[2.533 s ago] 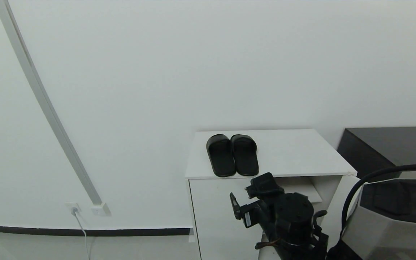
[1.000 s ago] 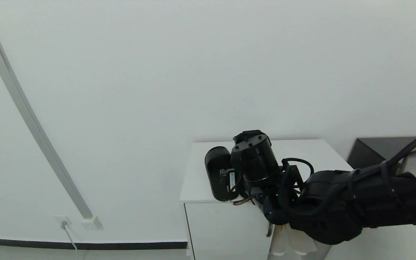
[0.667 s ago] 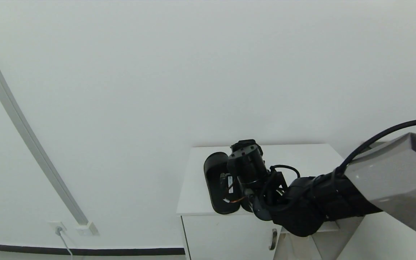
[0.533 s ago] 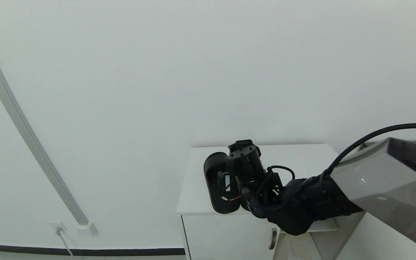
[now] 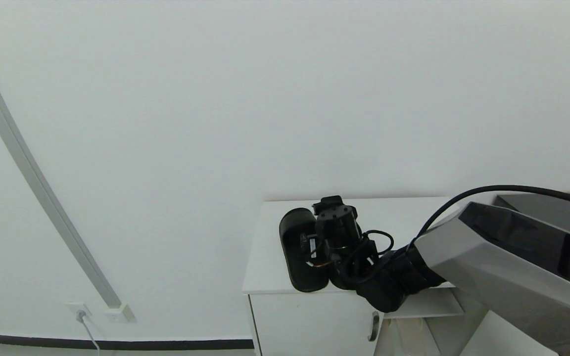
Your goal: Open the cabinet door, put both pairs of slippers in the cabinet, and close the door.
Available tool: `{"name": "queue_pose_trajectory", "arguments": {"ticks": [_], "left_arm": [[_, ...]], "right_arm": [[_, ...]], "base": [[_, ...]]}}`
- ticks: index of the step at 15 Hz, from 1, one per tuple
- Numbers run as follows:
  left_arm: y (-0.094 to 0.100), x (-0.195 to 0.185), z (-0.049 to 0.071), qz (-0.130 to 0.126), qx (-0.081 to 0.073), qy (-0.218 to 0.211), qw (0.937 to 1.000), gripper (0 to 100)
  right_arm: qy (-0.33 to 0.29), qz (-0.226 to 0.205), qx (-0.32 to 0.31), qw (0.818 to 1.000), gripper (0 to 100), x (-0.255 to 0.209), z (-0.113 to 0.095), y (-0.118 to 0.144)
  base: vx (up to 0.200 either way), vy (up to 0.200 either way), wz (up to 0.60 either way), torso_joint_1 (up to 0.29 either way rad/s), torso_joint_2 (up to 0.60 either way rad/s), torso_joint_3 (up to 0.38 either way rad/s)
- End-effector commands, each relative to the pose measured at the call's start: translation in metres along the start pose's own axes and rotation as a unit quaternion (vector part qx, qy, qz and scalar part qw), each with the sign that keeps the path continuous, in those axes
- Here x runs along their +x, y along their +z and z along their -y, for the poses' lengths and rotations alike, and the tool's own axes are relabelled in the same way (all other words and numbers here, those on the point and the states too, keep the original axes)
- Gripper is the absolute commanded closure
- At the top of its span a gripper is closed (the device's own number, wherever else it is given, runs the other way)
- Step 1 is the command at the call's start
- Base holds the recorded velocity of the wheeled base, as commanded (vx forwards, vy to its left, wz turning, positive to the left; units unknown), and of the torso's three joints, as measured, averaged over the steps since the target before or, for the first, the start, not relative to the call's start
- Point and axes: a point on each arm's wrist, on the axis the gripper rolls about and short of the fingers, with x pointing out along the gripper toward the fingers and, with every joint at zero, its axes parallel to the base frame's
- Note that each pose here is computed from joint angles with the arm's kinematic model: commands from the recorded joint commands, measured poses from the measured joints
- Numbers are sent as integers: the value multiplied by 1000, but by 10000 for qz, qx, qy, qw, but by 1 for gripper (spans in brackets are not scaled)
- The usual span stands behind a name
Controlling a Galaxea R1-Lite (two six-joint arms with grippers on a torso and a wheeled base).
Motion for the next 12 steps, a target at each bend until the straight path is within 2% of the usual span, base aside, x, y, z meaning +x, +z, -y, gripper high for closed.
{"name": "queue_pose_trajectory", "arguments": {"ticks": [1,5,6,12], "left_arm": [[0,0,0,-3,-1,3,10000,100],[0,0,0,-3,-1,3,10000,100],[0,0,0,-3,-1,3,10000,100],[0,0,0,-3,-1,3,10000,100]], "right_arm": [[-39,-47,-17,10000,0,10,0,-9],[-59,0,41,10000,0,12,2,-7],[-66,-1,46,10000,100,13,3,-7],[-71,11,58,10000,100,14,3,-6]], "base": [[0,0,0,0,0,0],[0,0,0,0,0,0],[0,0,0,0,0,0],[0,0,0,0,0,0]]}}
